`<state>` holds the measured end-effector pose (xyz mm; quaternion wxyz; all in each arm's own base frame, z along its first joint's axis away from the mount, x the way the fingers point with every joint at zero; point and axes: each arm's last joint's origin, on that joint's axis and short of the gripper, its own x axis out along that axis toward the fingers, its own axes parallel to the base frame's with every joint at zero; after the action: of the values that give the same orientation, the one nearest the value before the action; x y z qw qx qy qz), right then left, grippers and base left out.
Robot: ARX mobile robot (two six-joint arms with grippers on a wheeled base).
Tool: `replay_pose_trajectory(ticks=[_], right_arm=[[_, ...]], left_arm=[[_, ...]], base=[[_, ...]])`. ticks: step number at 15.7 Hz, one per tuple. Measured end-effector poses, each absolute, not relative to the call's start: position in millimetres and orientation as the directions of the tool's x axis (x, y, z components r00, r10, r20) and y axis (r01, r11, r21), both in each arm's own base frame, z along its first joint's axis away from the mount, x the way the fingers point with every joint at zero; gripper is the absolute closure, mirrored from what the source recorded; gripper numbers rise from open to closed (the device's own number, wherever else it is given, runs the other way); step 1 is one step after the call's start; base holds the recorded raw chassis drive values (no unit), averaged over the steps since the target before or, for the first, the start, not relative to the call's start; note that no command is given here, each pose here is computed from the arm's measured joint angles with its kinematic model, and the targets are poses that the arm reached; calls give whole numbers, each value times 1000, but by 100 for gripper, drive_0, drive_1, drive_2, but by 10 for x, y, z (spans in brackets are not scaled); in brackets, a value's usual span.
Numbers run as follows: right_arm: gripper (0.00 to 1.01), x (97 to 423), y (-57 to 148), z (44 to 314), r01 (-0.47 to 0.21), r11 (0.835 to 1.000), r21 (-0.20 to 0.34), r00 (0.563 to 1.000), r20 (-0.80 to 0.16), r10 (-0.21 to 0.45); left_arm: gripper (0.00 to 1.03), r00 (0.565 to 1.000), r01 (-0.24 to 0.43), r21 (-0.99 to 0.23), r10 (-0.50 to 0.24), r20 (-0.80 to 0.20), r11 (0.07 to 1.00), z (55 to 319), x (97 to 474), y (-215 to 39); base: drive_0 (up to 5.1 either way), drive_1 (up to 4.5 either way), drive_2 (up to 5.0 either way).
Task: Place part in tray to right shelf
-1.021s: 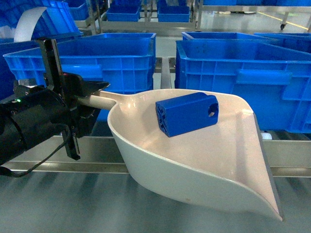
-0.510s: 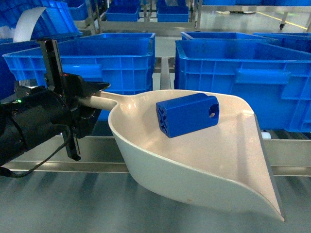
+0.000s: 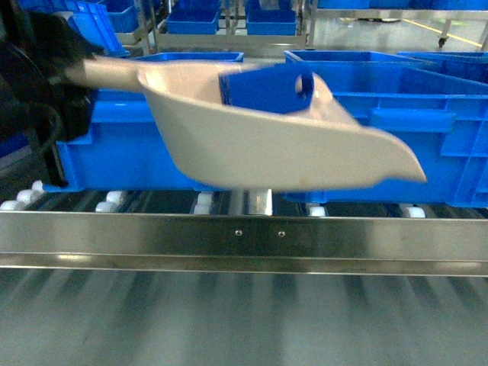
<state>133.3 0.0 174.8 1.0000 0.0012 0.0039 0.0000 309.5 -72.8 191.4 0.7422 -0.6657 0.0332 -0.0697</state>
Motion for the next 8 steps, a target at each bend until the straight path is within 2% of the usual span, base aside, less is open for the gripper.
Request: replay_pose_trajectory(ticks=[1, 4, 5, 8], right_arm=[[3, 1333, 0, 1749, 0, 1000, 2, 1000, -7, 0], [3, 1333, 0, 1747, 0, 1000, 2, 1000, -8, 0], [3, 1333, 0, 1749, 0, 1000, 2, 1000, -7, 0], [3, 1333, 0, 1748, 0, 1000, 2, 1000, -8, 0]], left_arm=[[89, 989, 69, -993, -139, 55, 94, 1927, 3099, -704], [89, 990, -4, -992, -137, -21, 124, 1727, 3035, -678], [89, 991, 1, -993, -132, -15, 118, 1751, 3020, -666], [89, 990, 86, -991, -122, 74, 102, 2046, 3043, -640]], base=[[0, 0, 0], [0, 0, 0], [0, 0, 0], [0, 0, 0]])
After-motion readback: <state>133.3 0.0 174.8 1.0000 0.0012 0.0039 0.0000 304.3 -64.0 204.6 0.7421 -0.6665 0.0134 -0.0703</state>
